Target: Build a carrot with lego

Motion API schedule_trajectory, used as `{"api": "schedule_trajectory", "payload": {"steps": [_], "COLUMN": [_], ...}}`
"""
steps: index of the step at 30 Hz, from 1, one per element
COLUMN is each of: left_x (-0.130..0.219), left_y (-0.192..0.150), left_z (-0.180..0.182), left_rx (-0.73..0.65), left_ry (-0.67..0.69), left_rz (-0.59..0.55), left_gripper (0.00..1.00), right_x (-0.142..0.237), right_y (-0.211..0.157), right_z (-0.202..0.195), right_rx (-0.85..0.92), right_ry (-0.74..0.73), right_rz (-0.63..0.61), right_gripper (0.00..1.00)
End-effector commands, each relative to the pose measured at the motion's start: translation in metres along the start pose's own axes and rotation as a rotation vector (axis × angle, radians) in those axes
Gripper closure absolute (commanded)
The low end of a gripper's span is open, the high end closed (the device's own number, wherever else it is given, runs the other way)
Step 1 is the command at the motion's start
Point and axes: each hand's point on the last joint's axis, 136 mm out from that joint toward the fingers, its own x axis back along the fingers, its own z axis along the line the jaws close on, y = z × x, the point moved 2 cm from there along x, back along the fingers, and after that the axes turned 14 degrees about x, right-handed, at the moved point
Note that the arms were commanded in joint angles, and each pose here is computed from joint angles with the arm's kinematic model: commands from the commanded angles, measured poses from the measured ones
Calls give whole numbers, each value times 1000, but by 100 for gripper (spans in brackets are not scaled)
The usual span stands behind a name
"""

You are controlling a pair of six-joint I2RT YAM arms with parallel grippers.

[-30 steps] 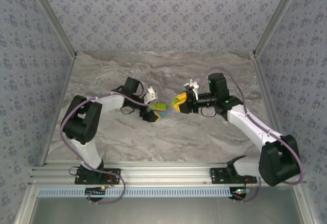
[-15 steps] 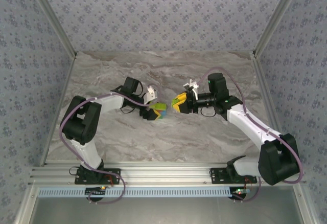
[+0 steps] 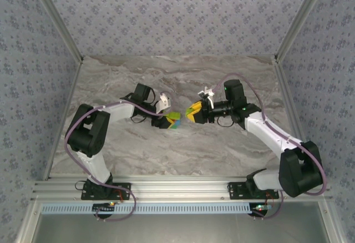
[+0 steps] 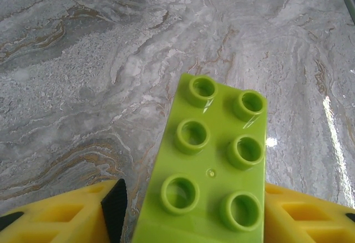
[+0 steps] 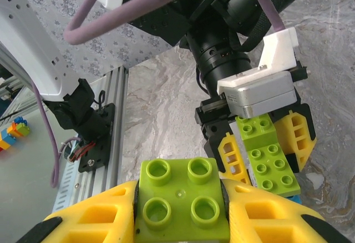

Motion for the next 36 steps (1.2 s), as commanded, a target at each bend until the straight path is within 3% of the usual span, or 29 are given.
{"api": "schedule_trajectory", "payload": {"steps": [1,11,31,36], "left_x": [7,9,19,20], "left_y": [9,10,9,6], "left_z": [-9,-15,-16,-14], "left_rx": [-25,-31,-18,-5], "left_ry": [-24,-38,-68,-82], "left_rz": [-35,-48,-90,-90], "left_gripper": [47,61,69,69], "right_x": [-1,-16,-46,-48], "right_y": [6,-7,-33,-33], "right_z": [0,-5,-59,-71], "right_rx": [14,3,14,23], "right_ry": [16,19,7,20], "right_rz": [2,50,166,133], "right_gripper": [72,72,75,76]}}
